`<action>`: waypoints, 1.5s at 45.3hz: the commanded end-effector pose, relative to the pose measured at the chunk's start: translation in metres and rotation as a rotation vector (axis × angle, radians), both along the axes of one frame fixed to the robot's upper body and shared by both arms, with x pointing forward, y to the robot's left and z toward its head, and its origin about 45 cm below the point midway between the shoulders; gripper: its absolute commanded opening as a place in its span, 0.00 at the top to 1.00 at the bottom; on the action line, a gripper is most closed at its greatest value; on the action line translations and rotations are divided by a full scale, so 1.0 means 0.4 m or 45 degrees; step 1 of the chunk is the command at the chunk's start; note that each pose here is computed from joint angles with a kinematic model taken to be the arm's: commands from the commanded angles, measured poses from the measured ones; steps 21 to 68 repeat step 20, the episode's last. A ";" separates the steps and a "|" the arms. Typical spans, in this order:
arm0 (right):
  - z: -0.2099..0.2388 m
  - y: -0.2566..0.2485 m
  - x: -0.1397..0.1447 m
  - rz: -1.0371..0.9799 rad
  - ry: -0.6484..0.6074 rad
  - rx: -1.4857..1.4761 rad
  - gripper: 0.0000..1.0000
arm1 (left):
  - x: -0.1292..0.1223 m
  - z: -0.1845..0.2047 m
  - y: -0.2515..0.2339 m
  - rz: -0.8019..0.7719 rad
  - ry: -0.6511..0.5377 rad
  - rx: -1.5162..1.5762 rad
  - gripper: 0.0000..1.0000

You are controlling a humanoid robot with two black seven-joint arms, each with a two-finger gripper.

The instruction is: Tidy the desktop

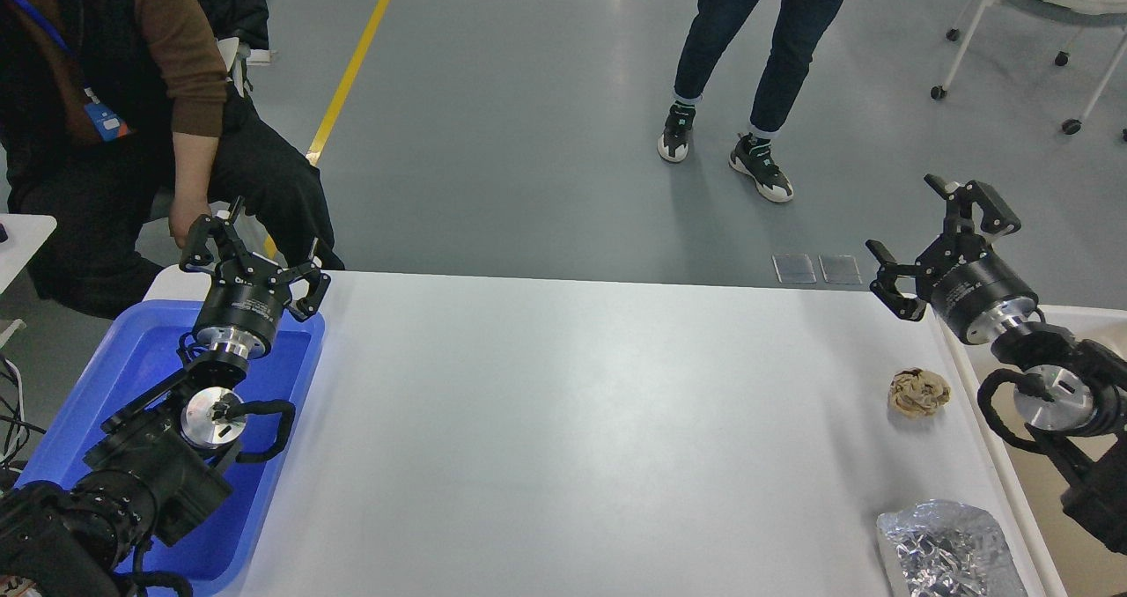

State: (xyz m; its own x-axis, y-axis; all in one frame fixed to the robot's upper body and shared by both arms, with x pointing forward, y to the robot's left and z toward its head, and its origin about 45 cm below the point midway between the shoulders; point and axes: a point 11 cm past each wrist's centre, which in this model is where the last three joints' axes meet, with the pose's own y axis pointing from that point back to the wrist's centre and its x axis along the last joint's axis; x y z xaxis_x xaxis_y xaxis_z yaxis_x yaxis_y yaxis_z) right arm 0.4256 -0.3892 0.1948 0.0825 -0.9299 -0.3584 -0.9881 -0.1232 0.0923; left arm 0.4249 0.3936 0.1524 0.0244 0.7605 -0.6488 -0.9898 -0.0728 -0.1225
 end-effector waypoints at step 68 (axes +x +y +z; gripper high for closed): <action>-0.047 0.020 -0.028 0.008 0.031 0.023 0.00 | 0.000 0.000 0.000 0.000 0.000 0.000 0.00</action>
